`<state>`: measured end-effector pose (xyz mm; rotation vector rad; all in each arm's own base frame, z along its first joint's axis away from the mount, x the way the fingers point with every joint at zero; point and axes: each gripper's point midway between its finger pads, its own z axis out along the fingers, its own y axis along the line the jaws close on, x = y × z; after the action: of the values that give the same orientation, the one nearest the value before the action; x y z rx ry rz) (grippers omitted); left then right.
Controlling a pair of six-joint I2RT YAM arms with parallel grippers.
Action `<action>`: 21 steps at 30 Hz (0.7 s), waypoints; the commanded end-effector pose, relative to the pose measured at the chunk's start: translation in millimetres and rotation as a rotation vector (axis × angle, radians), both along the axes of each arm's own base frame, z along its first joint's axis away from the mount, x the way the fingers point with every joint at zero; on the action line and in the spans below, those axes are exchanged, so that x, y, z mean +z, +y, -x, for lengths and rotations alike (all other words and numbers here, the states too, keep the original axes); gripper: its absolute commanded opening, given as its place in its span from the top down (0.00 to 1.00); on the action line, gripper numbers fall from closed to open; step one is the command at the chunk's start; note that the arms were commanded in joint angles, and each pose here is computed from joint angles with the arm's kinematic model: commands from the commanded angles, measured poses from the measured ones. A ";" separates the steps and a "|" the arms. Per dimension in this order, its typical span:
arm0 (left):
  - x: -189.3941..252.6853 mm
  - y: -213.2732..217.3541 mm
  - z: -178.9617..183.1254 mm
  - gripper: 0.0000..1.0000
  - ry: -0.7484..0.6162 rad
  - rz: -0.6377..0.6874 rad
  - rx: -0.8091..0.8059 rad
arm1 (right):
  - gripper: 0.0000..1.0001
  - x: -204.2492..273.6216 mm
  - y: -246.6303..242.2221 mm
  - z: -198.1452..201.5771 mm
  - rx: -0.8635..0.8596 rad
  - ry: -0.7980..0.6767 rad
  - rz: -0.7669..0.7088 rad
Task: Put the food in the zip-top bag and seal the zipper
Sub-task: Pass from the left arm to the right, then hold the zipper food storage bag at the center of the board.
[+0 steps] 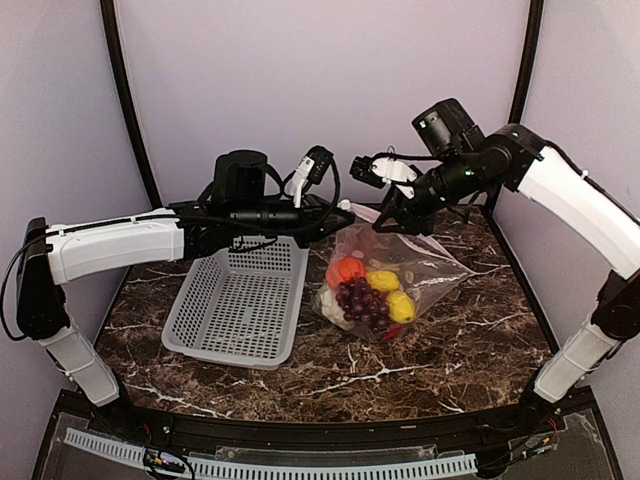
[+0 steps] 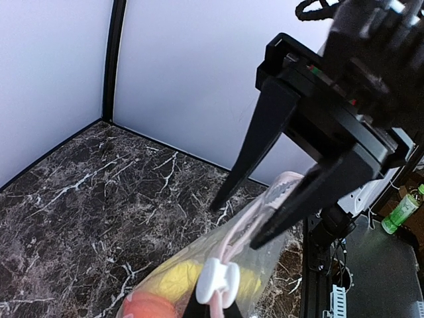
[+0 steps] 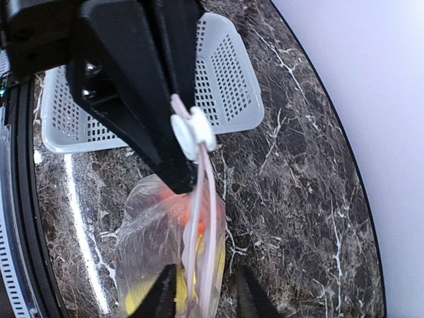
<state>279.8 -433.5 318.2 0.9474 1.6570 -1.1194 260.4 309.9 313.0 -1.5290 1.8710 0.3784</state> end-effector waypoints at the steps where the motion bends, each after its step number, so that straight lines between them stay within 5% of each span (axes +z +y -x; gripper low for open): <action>1: 40.9 3.5 5.0 0.99 -0.034 0.082 -0.005 | 0.81 1.8 -3.6 -10.6 -0.037 -0.062 0.010; 7: 39.7 3.6 6.8 0.98 -0.048 0.077 -0.018 | 1.00 4.5 0.2 5.1 0.025 -0.009 -0.025; 11: 32.7 5.4 13.1 0.83 -0.077 0.078 -0.043 | 1.00 18.5 -1.9 17.2 0.088 0.021 -0.086; 21: 26.5 7.4 31.7 0.91 -0.155 0.119 -0.139 | 1.00 18.0 -10.3 38.5 0.178 0.120 -0.142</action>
<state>263.5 -432.4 319.5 1.0187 1.5403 -1.1624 239.1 297.7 313.3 -1.5971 1.8515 0.5780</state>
